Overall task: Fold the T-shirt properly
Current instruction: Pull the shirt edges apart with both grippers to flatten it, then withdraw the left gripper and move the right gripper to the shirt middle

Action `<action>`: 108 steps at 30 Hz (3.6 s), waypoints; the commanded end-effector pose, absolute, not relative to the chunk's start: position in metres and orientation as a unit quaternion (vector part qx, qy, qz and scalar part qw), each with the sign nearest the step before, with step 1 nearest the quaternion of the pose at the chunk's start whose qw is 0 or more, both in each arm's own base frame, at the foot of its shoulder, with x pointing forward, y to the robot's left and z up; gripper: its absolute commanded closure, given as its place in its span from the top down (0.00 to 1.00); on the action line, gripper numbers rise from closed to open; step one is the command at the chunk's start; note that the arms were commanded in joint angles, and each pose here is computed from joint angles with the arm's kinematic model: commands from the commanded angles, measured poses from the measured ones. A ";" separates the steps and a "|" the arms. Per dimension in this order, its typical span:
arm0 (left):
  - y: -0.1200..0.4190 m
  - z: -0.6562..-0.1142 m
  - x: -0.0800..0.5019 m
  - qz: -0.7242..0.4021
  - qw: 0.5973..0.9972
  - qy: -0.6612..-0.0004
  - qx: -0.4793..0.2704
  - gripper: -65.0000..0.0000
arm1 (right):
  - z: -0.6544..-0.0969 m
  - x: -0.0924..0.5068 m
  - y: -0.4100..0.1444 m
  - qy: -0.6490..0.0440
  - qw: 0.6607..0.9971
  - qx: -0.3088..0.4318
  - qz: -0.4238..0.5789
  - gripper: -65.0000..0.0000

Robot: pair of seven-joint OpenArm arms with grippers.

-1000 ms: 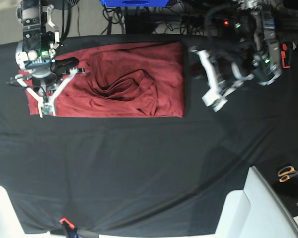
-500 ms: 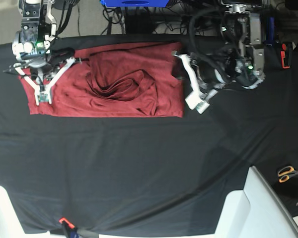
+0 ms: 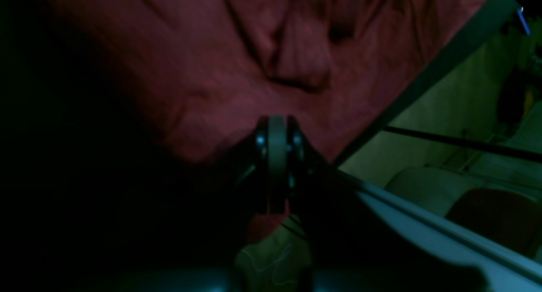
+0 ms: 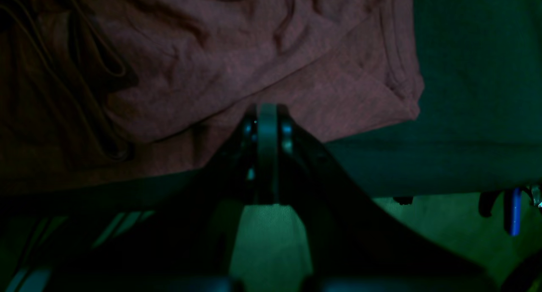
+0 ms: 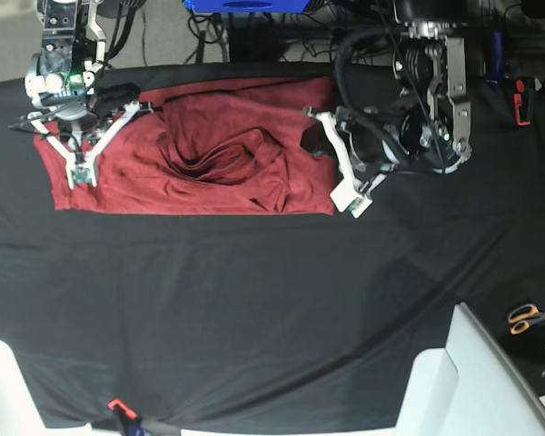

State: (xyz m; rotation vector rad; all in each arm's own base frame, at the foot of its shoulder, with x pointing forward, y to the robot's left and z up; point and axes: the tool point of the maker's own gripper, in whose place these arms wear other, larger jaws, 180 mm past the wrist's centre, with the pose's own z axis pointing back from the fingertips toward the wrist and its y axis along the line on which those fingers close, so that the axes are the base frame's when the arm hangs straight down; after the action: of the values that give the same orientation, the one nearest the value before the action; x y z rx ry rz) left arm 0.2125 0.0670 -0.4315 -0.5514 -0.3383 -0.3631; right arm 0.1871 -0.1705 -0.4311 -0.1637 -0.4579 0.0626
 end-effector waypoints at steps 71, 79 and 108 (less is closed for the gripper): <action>0.264 -0.384 0.261 0.018 0.956 -0.263 -0.130 0.00 | -0.390 0.211 -0.032 -0.356 0.885 -0.057 0.294 0.06; 0.364 -0.384 0.182 0.102 0.953 -0.279 -0.063 0.00 | -0.400 0.183 0.034 -0.351 0.820 -0.083 0.444 0.58; 0.387 -0.402 0.144 0.109 0.957 -0.257 -0.072 0.00 | -0.441 0.151 0.094 -0.299 0.759 0.049 0.577 0.55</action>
State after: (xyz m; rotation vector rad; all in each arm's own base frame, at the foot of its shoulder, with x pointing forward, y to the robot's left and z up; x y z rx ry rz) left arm 0.1362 0.3796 -0.4132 -0.1625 -0.4880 0.2404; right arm 0.1566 0.0759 -0.4489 0.0958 -0.6103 1.2554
